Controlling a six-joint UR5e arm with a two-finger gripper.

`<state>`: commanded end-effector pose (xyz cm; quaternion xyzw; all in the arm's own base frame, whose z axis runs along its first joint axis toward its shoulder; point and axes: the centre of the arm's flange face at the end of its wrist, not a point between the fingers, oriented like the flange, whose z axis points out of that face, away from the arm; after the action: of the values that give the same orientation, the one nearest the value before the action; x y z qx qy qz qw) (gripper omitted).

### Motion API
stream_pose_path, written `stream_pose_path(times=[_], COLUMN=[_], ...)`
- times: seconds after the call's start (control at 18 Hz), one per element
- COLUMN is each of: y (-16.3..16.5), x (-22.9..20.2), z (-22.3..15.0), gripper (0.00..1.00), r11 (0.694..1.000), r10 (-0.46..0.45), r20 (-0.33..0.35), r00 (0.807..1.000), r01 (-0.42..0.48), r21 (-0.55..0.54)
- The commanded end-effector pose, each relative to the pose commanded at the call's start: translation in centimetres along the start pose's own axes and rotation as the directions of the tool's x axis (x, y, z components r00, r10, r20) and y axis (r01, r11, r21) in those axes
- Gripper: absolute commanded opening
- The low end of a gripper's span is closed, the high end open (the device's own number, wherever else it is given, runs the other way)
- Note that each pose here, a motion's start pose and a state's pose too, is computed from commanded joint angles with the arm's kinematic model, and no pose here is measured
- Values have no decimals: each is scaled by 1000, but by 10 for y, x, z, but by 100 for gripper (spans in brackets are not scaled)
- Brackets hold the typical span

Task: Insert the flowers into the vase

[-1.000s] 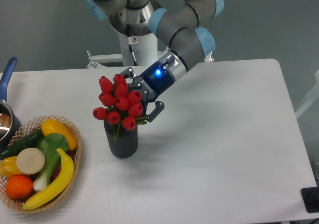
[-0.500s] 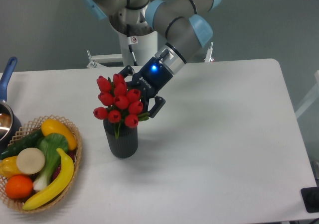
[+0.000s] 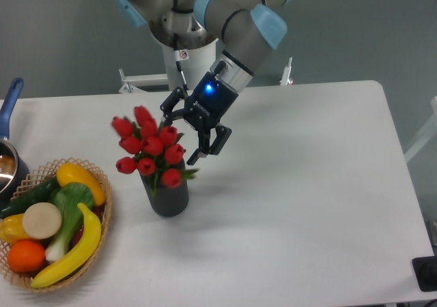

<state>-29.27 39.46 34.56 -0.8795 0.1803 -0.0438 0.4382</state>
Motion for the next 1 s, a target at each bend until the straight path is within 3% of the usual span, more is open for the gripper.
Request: stream_pose_path(times=[0.22, 0.39, 0.61, 0.83, 0.89, 1.0], y=[-10, -20, -24, -10, -9, -20], x=[3, -5, -22, -26, -25, -32], z=[-22, -49, -85, -94, -97, -107], gripper=[100, 100, 100, 100, 100, 100], r11=[991, 965, 853, 730, 707, 697], r10=[47, 77, 122, 126, 122, 119], r20=[65, 135, 219, 219, 212, 208], r00=[997, 988, 968, 968, 970, 971], r01=[-38, -40, 11, 59, 65, 67], r21=[-130, -260, -522, -681, -704, -714])
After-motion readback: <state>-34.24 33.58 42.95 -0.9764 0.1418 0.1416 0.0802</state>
